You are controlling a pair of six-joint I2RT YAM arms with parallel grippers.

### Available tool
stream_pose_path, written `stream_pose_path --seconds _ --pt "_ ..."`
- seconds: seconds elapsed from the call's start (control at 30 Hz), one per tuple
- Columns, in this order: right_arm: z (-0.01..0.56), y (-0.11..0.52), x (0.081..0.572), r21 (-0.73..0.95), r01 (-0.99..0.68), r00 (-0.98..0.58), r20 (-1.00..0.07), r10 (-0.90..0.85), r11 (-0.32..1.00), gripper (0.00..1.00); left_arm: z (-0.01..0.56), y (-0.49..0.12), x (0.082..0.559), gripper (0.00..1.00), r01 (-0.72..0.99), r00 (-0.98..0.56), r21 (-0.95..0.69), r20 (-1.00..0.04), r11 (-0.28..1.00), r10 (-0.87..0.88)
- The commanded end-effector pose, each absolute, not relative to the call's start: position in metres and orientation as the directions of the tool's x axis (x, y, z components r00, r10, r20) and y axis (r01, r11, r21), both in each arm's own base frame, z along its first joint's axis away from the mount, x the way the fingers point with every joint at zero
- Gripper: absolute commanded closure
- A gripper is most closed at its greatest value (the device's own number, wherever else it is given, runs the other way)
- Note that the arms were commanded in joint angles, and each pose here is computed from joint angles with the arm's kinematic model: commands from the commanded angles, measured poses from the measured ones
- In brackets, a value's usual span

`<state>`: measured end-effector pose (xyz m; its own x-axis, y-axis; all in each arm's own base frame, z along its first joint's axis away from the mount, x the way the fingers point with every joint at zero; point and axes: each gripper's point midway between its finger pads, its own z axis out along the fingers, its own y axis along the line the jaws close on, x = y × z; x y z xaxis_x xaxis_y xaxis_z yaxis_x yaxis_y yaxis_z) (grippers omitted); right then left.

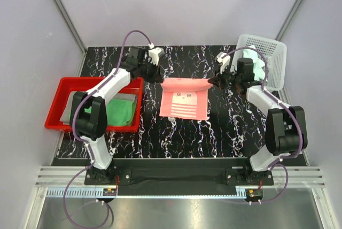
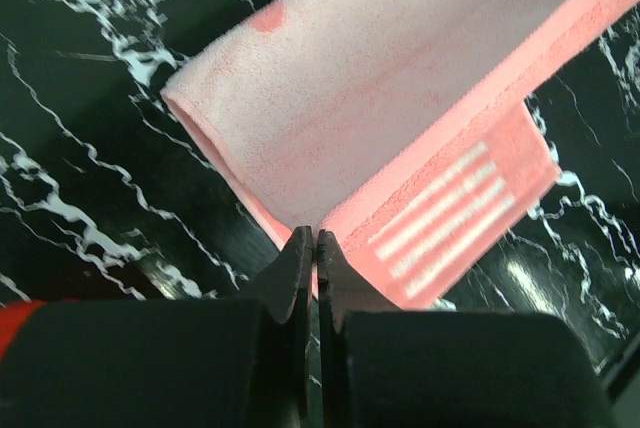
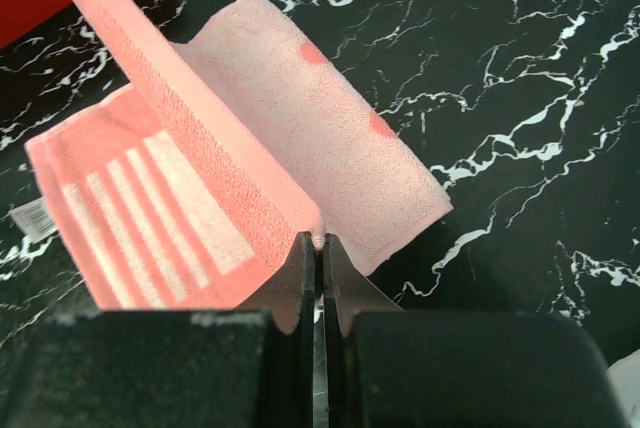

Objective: Fold and stack the towels
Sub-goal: Fold the towel

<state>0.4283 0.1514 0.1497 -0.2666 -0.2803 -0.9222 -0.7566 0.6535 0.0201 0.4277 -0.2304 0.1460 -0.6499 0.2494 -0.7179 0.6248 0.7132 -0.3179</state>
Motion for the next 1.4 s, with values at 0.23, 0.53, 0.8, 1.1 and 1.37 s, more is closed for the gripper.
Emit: stream_pose_path --seconds 0.23,0.53,0.8,1.1,1.37 --pt "0.125 0.151 0.369 0.088 -0.803 -0.335 -0.885 -0.325 0.589 1.0 0.152 -0.224 0.374 1.0 0.655 -0.628 -0.286 -0.722 0.7 0.292" --pt "0.088 0.16 0.339 0.151 -0.814 -0.428 -0.809 -0.402 0.562 0.85 0.108 -0.221 0.344 0.96 0.638 -0.681 -0.288 -0.644 0.714 0.349" --pt "0.086 0.175 0.287 0.35 -0.82 -0.557 -0.666 -0.495 0.452 0.52 0.101 -0.206 0.347 0.65 0.558 -0.712 -0.171 -0.602 0.812 0.362" --pt "0.127 0.187 0.341 0.444 -0.57 -0.731 -0.658 -0.181 0.691 0.52 0.11 -0.229 0.333 0.56 0.55 -0.739 -0.268 -0.597 0.791 0.311" --pt "0.067 0.166 0.36 0.486 0.017 -0.911 -0.352 0.214 0.874 0.61 0.107 -0.256 0.322 0.56 0.489 -0.782 -0.375 -0.588 0.788 0.206"
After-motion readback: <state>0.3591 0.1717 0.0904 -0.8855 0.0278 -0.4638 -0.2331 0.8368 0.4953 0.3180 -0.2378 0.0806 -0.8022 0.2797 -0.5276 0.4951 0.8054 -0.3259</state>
